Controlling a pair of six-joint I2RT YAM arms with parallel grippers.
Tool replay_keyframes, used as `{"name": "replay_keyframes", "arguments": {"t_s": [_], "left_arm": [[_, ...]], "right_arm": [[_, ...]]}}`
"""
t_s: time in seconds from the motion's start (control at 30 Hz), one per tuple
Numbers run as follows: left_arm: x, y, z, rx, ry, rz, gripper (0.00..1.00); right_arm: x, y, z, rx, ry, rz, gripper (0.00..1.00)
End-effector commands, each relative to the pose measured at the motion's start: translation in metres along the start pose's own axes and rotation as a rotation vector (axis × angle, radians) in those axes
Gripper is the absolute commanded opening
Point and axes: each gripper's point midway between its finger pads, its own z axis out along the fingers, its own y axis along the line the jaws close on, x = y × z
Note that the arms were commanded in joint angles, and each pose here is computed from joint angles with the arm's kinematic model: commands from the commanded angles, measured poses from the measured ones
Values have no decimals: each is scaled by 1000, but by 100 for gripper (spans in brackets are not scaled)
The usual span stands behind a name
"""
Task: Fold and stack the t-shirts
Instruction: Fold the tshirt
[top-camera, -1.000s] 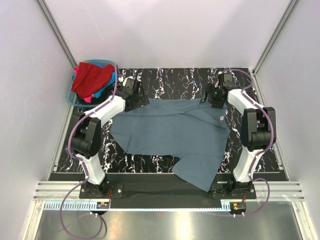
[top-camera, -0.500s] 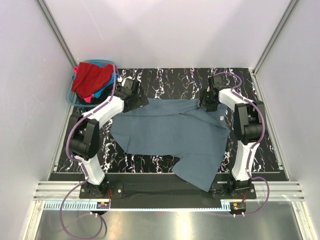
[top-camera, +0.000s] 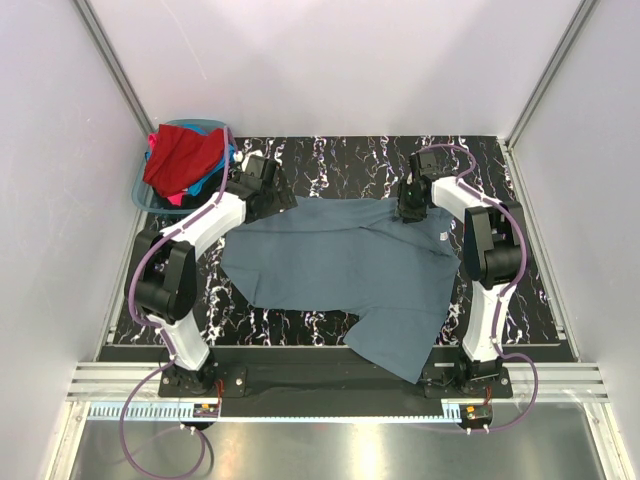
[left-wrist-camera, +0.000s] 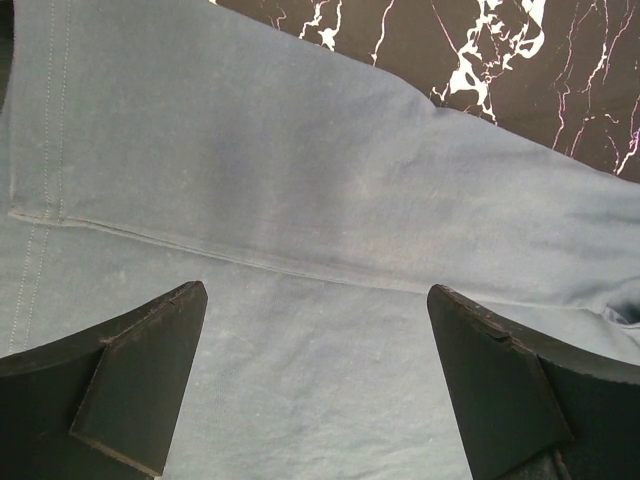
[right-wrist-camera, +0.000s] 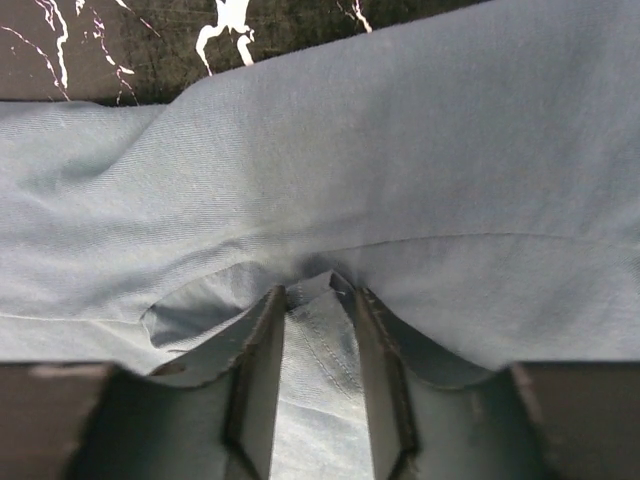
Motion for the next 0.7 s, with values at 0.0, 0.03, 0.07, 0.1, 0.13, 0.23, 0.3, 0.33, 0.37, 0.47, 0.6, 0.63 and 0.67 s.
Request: {"name": "replay_keyframes", "arguments": {"t_s": [0.0, 0.03, 0.07, 0.1, 0.13, 0.23, 0.3, 0.33, 0.37, 0.47, 0.6, 0.63, 0.67], "left_arm": [[-21, -6, -15, 18, -78, 6, 99], [-21, -6, -15, 18, -78, 6, 99], [-21, -6, -15, 19, -75, 6, 99], [-20, -6, -14, 21, -72, 5, 99], [-19, -6, -14, 20, -70, 5, 99], [-18, -7, -13, 22, -66, 10, 99], [-16, -5, -12, 18, -61, 10, 99], [-16, -5, -13, 20, -61, 11, 99], [-15, -5, -13, 20, -61, 13, 99], [-16, -5, -15, 23, -65, 15, 99], [-15, -4, -16, 24, -64, 16, 99], [-13, -3, -16, 22, -60, 16, 99], [-12, -4, -15, 25, -56, 17, 99]], "right_arm": [[-9, 11, -9, -8, -32, -8, 39], [-11, 14, -13, -16, -40, -10, 38], [-9, 14, -14, -15, -37, -6, 35], [-8, 17, -16, -20, -38, -7, 34], [-7, 17, -18, -22, -39, -6, 32], [-4, 22, -24, -40, -36, -4, 26], [2, 22, -23, -45, -21, -2, 19], [4, 22, -22, -44, -16, 0, 17], [7, 20, -21, -39, -9, 2, 15], [14, 16, -25, -25, 9, 17, 11], [24, 23, -39, -43, 8, 24, 13], [24, 26, -46, -52, -2, 19, 13], [30, 28, -47, -65, 12, 22, 13]]}}
